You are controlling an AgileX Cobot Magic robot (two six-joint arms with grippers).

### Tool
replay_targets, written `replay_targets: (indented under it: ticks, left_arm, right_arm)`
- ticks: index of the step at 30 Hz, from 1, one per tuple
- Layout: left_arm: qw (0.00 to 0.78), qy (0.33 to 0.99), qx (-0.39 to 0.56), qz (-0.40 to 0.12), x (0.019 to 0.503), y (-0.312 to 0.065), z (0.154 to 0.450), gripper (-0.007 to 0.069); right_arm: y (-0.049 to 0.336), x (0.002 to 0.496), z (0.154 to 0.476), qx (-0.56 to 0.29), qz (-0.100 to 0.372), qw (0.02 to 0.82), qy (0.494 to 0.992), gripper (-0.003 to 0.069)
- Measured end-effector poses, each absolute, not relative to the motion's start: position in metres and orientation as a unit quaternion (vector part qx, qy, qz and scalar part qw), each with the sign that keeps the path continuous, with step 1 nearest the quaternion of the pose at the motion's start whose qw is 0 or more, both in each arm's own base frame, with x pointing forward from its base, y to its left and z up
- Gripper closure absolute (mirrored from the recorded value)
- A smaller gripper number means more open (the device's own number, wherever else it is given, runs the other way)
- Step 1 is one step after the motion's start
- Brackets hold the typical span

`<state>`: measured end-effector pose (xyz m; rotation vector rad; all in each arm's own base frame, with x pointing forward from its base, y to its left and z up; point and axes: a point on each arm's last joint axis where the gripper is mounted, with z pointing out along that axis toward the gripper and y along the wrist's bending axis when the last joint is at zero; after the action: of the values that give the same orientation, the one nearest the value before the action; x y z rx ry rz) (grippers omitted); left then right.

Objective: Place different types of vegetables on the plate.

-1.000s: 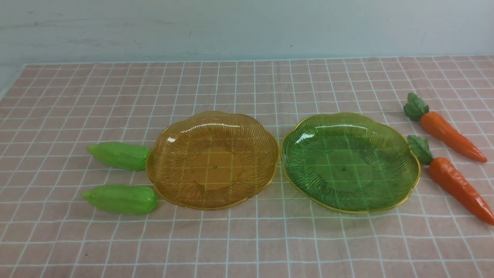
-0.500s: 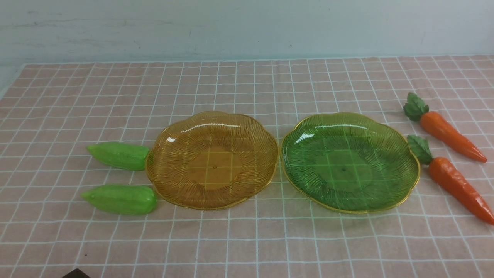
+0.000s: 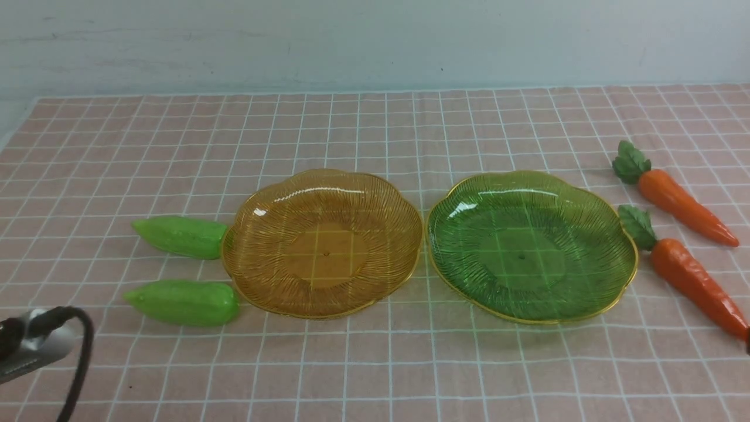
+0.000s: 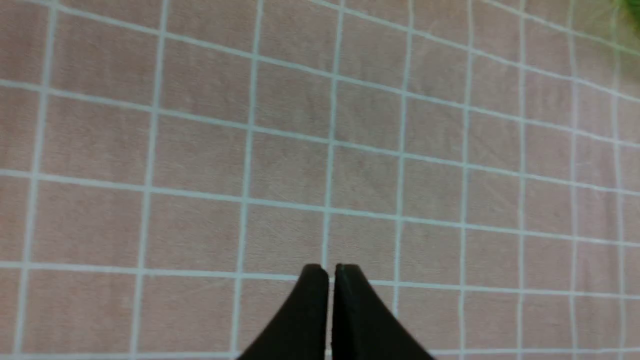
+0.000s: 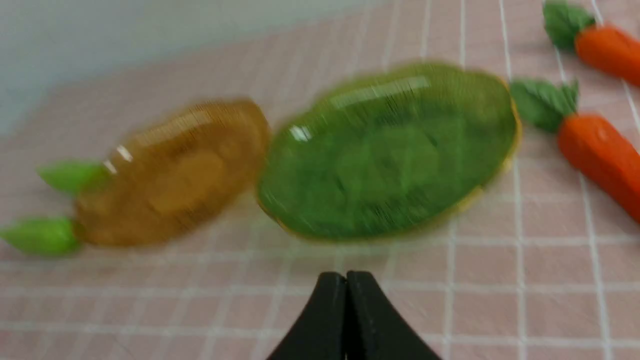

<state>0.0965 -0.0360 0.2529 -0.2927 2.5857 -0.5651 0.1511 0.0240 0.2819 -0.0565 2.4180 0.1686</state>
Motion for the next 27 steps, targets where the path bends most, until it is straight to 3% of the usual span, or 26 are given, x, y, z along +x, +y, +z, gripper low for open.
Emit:
replay_targets:
  ticks: [5, 15, 21, 27]
  left_arm:
    - [0.228, 0.952, -0.093, -0.180, 0.108, -0.034, 0.255, 0.0569]
    - [0.224, 0.954, -0.093, -0.178, 0.110, -0.034, 0.254, 0.0370]
    - [0.225, 0.953, -0.093, -0.178, 0.110, -0.034, 0.254, 0.0321]
    - [0.225, 0.953, -0.093, -0.178, 0.110, -0.034, 0.254, 0.0321]
  right_arm:
    - [0.023, 0.203, 0.269, -0.050, 0.009, 0.280, 0.959, 0.0566]
    - [0.022, 0.308, 0.216, -0.014, -0.060, 0.170, 0.984, 0.0267]
    - [0.001, 0.339, 0.189, -0.001, -0.112, 0.142, 0.983, 0.0225]
    - [-0.008, 0.350, 0.160, -0.006, -0.122, 0.116, 0.986, 0.0224]
